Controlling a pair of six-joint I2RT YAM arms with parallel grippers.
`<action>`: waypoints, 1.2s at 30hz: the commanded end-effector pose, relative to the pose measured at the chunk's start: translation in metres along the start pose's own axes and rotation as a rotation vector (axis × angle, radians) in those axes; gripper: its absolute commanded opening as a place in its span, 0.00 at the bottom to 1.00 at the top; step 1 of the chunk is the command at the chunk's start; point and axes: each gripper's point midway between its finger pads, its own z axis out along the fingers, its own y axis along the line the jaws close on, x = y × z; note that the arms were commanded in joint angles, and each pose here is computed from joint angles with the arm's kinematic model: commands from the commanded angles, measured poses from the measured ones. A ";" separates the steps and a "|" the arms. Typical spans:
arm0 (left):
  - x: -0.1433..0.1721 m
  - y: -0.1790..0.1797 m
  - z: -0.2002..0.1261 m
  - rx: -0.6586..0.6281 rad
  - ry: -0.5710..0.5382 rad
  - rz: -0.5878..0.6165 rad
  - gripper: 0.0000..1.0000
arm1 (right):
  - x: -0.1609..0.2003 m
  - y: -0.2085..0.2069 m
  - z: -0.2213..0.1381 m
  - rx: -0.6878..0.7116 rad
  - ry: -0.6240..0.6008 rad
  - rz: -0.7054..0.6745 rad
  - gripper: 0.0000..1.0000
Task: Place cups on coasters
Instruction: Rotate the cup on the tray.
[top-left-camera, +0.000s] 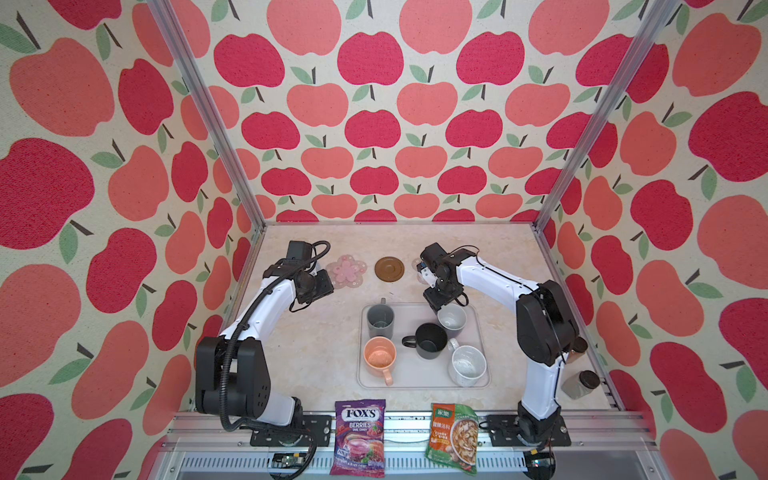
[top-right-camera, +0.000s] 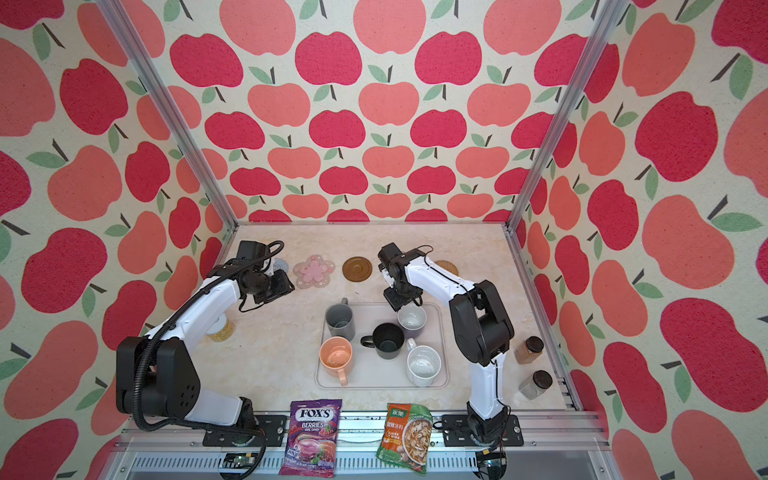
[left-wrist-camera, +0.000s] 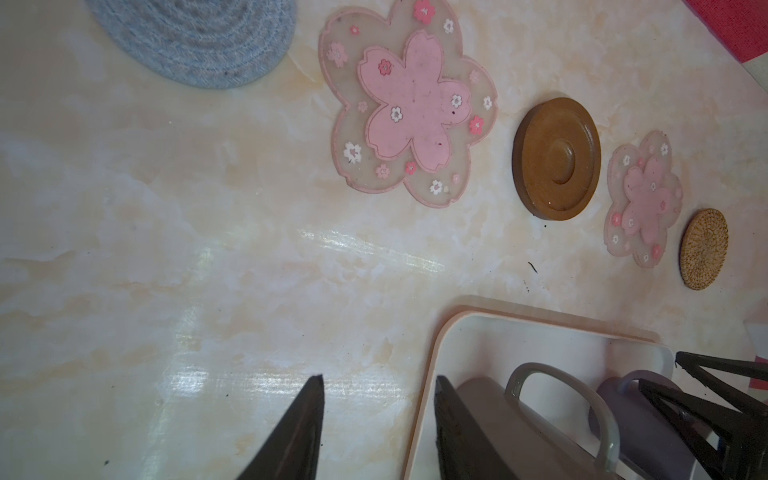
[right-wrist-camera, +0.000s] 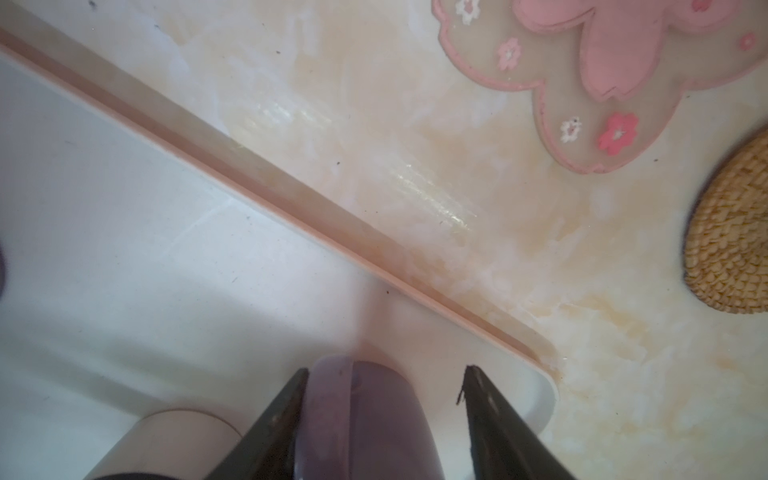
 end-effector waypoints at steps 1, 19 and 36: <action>0.006 0.001 -0.005 -0.011 0.002 -0.001 0.46 | 0.009 -0.020 -0.007 0.042 -0.003 0.075 0.60; 0.007 -0.010 -0.004 -0.004 0.008 0.021 0.46 | 0.043 -0.060 -0.004 0.083 0.008 0.237 0.60; 0.015 -0.027 -0.001 -0.031 0.038 0.093 0.46 | 0.092 -0.089 -0.016 0.109 0.025 0.449 0.62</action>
